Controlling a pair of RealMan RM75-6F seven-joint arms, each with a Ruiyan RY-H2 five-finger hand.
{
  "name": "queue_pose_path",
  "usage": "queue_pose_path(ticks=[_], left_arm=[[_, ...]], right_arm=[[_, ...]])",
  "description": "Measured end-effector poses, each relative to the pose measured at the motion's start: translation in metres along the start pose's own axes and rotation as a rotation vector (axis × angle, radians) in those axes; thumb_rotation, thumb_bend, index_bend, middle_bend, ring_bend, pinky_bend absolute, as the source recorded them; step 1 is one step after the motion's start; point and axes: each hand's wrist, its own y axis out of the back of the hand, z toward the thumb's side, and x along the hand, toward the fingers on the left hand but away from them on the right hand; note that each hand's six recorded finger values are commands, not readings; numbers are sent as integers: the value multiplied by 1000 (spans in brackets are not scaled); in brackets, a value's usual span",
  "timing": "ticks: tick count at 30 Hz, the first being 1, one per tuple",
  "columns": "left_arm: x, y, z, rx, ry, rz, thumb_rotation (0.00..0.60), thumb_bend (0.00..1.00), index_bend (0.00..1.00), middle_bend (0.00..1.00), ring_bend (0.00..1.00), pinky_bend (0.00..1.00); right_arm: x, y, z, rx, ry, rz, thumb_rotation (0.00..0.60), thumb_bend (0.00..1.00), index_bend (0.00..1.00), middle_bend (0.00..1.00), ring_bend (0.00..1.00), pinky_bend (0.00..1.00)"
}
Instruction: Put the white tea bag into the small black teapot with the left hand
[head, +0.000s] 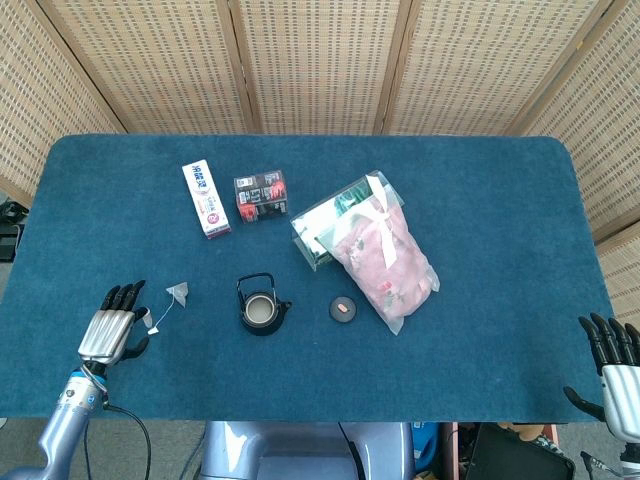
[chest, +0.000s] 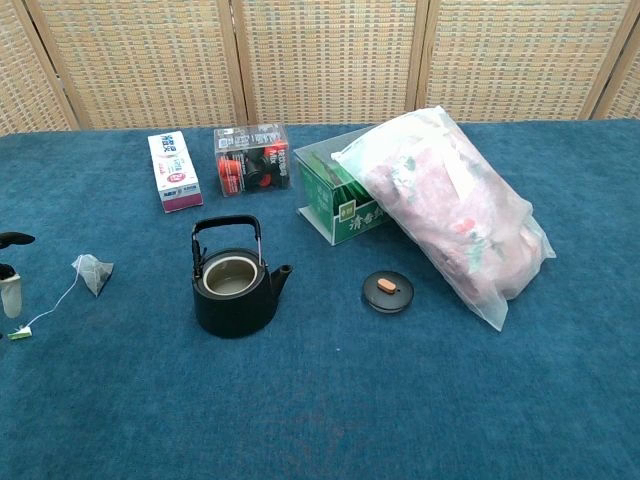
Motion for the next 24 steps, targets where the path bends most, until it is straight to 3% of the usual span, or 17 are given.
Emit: queue_pose_path(ticks=[24], left_arm=[[9,-15,0,-2,18,-38,600,388,521,0,0,0]], right_arm=[[4,-2,-4,0,-20,7,600,71,91,150,11,91]])
